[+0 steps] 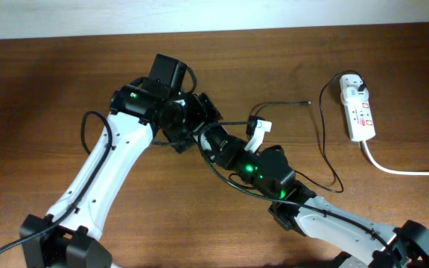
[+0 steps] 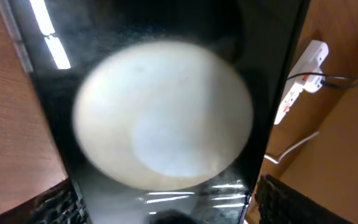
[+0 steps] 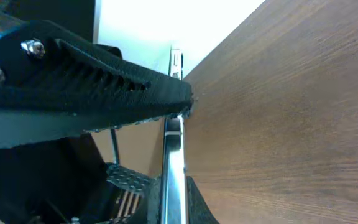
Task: Plug charger to phone and switch on socket
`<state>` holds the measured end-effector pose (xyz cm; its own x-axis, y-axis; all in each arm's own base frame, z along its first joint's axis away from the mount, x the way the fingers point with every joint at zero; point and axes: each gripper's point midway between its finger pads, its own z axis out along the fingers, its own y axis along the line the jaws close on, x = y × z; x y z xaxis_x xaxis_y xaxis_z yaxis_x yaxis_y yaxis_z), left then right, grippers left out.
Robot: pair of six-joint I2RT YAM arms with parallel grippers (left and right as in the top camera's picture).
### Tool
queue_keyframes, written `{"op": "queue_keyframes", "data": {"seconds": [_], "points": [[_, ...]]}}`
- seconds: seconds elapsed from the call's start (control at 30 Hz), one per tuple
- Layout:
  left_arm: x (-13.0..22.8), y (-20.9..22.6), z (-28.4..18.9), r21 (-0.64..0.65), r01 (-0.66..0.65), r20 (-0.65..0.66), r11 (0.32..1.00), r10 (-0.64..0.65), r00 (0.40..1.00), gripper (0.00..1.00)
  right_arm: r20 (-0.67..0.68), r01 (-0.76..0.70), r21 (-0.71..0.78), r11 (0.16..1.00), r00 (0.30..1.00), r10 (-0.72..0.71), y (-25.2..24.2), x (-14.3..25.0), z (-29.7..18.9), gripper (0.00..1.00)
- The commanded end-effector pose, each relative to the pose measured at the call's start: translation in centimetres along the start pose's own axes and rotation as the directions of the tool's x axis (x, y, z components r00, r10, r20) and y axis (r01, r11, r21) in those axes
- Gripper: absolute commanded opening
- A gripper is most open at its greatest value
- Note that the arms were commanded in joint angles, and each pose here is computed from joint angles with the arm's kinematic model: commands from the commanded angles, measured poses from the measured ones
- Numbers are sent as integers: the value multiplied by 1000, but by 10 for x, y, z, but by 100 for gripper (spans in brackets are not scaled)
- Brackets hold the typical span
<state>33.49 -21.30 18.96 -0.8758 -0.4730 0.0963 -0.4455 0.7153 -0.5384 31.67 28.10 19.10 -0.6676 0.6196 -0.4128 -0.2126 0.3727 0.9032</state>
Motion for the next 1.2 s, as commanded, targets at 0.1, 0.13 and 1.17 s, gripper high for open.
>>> {"op": "queue_keyframes", "data": {"seconds": [0.1,0.13,1.17], "points": [[-20,10,-103,113,-250,200,962,224,954,99,-201,-371,-68,926,914,351,23,4,-6,4],[-26,37,-134,39,-190,303,981,170,938,99,-263,-414,-59,908,884,386,23,4,-10,4],[16,23,-54,395,173,48,902,-208,977,74,-421,-776,181,604,494,761,27,18,-28,4]]}}
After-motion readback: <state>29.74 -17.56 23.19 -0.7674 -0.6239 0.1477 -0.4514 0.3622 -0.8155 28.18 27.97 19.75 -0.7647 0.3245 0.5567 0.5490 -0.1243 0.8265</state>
